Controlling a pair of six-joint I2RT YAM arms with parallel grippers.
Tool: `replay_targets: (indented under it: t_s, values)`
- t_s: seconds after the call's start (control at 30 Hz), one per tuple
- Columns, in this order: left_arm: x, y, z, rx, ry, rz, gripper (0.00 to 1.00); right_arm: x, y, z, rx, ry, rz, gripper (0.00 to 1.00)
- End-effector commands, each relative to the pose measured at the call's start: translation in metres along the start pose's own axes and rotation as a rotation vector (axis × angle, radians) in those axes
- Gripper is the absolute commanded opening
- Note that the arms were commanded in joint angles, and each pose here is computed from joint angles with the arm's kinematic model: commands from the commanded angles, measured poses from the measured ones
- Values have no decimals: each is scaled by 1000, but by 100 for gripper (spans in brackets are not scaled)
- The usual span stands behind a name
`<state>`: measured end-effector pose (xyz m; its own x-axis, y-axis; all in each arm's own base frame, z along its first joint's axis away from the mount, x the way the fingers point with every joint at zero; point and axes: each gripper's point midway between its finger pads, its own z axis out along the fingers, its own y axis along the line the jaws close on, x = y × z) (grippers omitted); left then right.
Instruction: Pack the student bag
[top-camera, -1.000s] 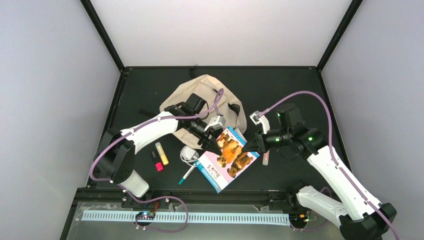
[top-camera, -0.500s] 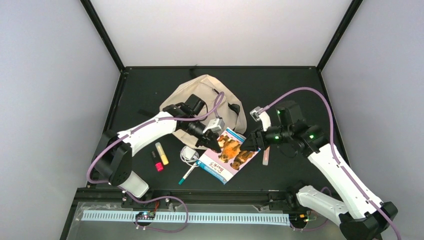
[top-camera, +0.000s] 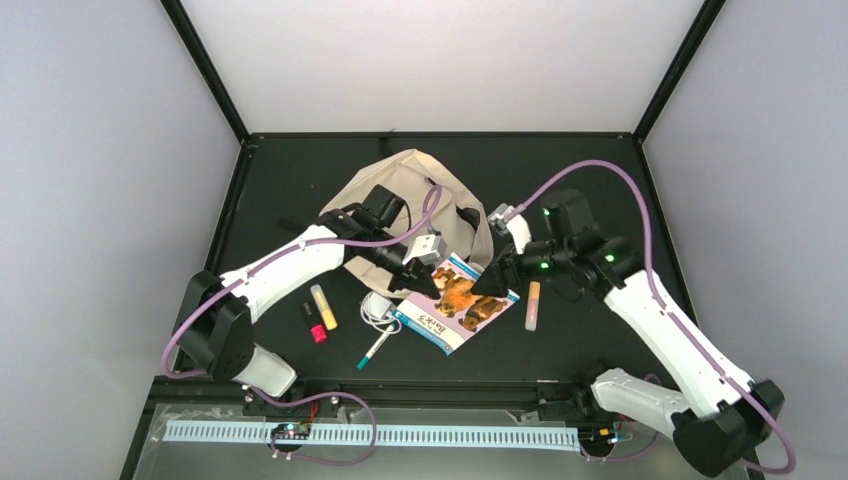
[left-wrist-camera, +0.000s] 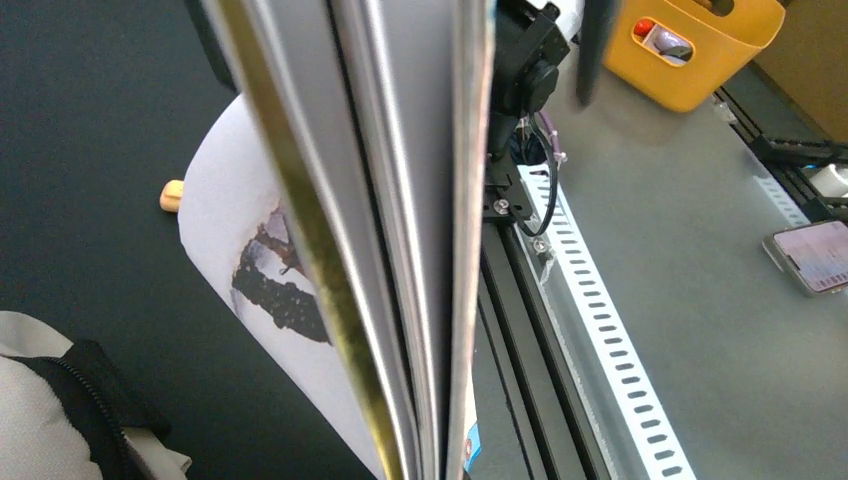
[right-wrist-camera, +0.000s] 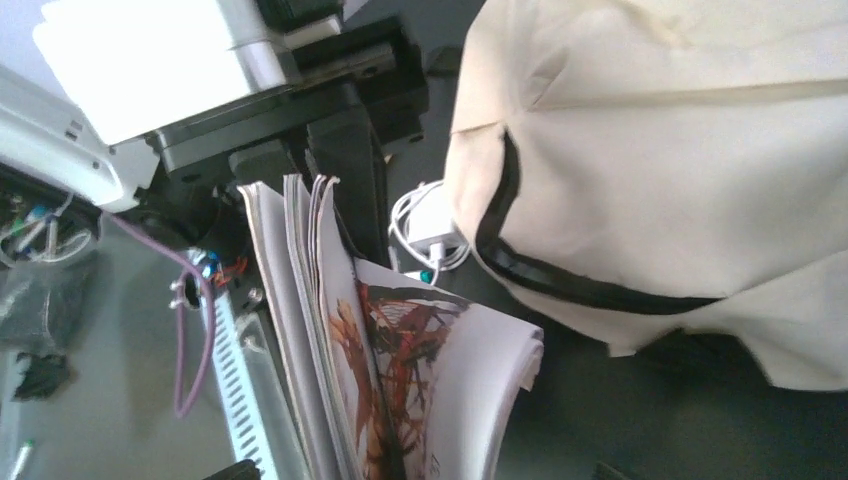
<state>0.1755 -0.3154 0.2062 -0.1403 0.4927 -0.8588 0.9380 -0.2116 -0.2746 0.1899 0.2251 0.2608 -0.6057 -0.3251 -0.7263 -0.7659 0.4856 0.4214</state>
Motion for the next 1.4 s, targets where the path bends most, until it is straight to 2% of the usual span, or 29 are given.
replay_targets:
  t_s: [0.0,0.1,0.23,0.3,0.33,0.4,0.43,0.5,0.53,0.67,0.83,1.03,1.2,1.37]
  values:
    - [-20,-3,-6,-9,-29,80,2,3,15,23,-122,81,-42,80]
    - [-21,-3,-7,-8,-21,71,2,11,19,30,-144,114,-43,55]
    - [-21,-2,-7,-13,-16,73,2,4,15,27,-98,71,-28,3]
    - [-21,1,-7,-24,-13,69,2,4,13,26,-84,59,-1,1]
    - [-23,4,-8,-36,-10,65,15,5,11,26,-70,59,13,1]
    - [-25,14,-11,-99,14,51,63,7,1,25,-11,70,50,1]
    - [-26,22,-13,-145,27,41,78,8,-6,23,34,73,69,1]
    - [-29,44,-24,-276,57,25,95,7,-18,15,104,67,118,1]
    - [-30,55,-30,-348,70,12,98,3,-21,8,133,52,137,1]
    - [-22,100,-53,-612,148,16,99,-17,-50,-40,324,-71,254,1]
    - [0,124,-51,-712,250,25,99,-26,-83,-101,573,-240,398,1]
    - [29,141,-34,-768,394,85,99,-37,-79,-126,606,-377,445,1]
    - [40,147,-16,-746,442,104,99,-35,-81,-120,591,-366,475,1]
    - [47,164,-7,-825,522,154,99,-37,-78,-117,562,-370,473,1]
